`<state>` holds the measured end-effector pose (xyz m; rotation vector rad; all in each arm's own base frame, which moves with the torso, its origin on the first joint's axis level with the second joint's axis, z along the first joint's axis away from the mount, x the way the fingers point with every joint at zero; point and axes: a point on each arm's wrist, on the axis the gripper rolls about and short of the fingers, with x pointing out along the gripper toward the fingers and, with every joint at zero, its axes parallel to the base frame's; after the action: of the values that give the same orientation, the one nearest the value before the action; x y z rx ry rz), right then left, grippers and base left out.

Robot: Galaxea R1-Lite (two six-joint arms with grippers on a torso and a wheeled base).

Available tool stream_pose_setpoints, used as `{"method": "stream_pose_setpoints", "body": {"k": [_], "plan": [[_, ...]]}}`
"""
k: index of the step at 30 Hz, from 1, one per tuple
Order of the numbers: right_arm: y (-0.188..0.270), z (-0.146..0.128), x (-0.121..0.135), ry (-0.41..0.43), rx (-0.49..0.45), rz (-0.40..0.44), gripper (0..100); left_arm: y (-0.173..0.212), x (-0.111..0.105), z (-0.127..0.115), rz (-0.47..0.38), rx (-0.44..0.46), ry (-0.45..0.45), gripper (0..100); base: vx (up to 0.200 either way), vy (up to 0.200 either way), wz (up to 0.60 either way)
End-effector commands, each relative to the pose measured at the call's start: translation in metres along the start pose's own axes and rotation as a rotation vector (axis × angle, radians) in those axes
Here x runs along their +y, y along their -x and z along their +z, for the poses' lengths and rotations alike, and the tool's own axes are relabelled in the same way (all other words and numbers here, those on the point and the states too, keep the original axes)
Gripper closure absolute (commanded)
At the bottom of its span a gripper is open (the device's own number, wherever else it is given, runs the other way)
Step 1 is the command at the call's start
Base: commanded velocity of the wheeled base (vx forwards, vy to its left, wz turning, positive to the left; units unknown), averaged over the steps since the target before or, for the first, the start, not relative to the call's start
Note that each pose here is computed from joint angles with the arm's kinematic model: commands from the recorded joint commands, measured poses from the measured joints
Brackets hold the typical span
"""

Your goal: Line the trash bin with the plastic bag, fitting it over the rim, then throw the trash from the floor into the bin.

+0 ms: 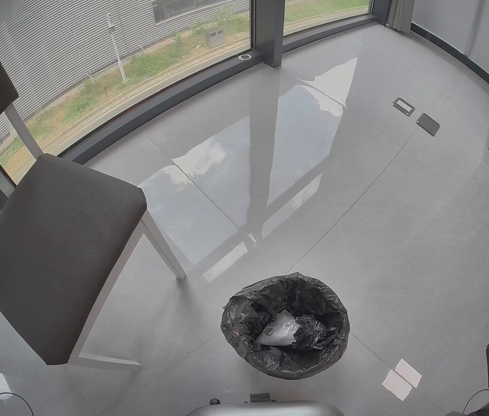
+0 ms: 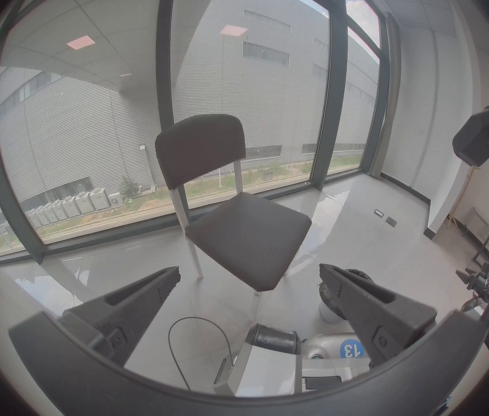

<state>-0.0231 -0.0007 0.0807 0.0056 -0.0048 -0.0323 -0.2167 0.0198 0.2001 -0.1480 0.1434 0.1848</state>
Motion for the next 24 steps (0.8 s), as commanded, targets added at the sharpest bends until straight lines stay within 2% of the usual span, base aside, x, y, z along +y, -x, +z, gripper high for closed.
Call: {"method": "stream_pose_setpoints", "body": {"k": [1, 5, 7, 10, 12, 14, 17, 18, 19, 20, 22, 24], "plan": [[-0.001, -0.005, 0.000, 0.004, 0.014, 0.002, 0, 0.005, -0.014, -0.009, 0.063, -0.020, 0.009, 0, 0.000, 0.000, 0.00], [-0.001, -0.005, 0.000, 0.003, 0.012, 0.002, 0, 0.010, -0.015, -0.020, 0.081, 0.005, 0.023, 0, 0.000, 0.000, 0.00], [-0.001, -0.005, 0.000, 0.004, 0.014, 0.002, 0, 0.008, -0.007, -0.031, 0.045, 0.014, -0.010, 0, 0.000, 0.000, 0.00], [-0.001, -0.005, 0.000, 0.003, 0.012, 0.000, 0, -0.008, -0.011, -0.034, 0.036, 0.066, -0.023, 0, 0.000, 0.000, 0.00], [-0.001, -0.005, 0.000, 0.003, 0.014, 0.002, 0, -0.021, -0.014, -0.032, 0.023, 0.065, -0.020, 0, 0.000, 0.000, 0.00], [-0.001, -0.005, 0.000, 0.003, 0.014, -0.006, 0, -0.052, -0.020, -0.027, 0.016, 0.029, -0.011, 0, 0.000, 0.000, 0.00], [-0.001, -0.005, 0.000, 0.014, 0.015, -0.004, 0, -0.096, -0.029, -0.024, -0.002, -0.072, 0.011, 0, 0.000, 0.000, 0.00], [-0.001, -0.005, 0.000, 0.004, 0.014, -0.008, 0, -0.130, -0.034, -0.031, -0.012, -0.140, 0.009, 0, 0.000, 0.000, 0.00], [-0.001, -0.005, 0.000, 0.004, 0.014, -0.008, 0, -0.138, -0.035, -0.034, -0.015, -0.161, 0.009, 0, 0.000, 0.000, 0.00], [-0.001, -0.005, 0.000, 0.004, 0.014, -0.008, 0, -0.163, -0.037, -0.045, -0.028, -0.236, -0.005, 0, 0.000, 0.000, 0.00], [-0.001, -0.005, 0.000, 0.004, 0.014, -0.008, 0, -0.187, -0.039, -0.066, -0.038, -0.284, -0.082, 0, 0.000, 0.000, 0.00], [-0.001, -0.005, 0.000, 0.001, 0.014, -0.011, 0, -0.201, -0.039, -0.084, -0.053, -0.288, -0.142, 0, 0.000, 0.000, 0.00]]}}
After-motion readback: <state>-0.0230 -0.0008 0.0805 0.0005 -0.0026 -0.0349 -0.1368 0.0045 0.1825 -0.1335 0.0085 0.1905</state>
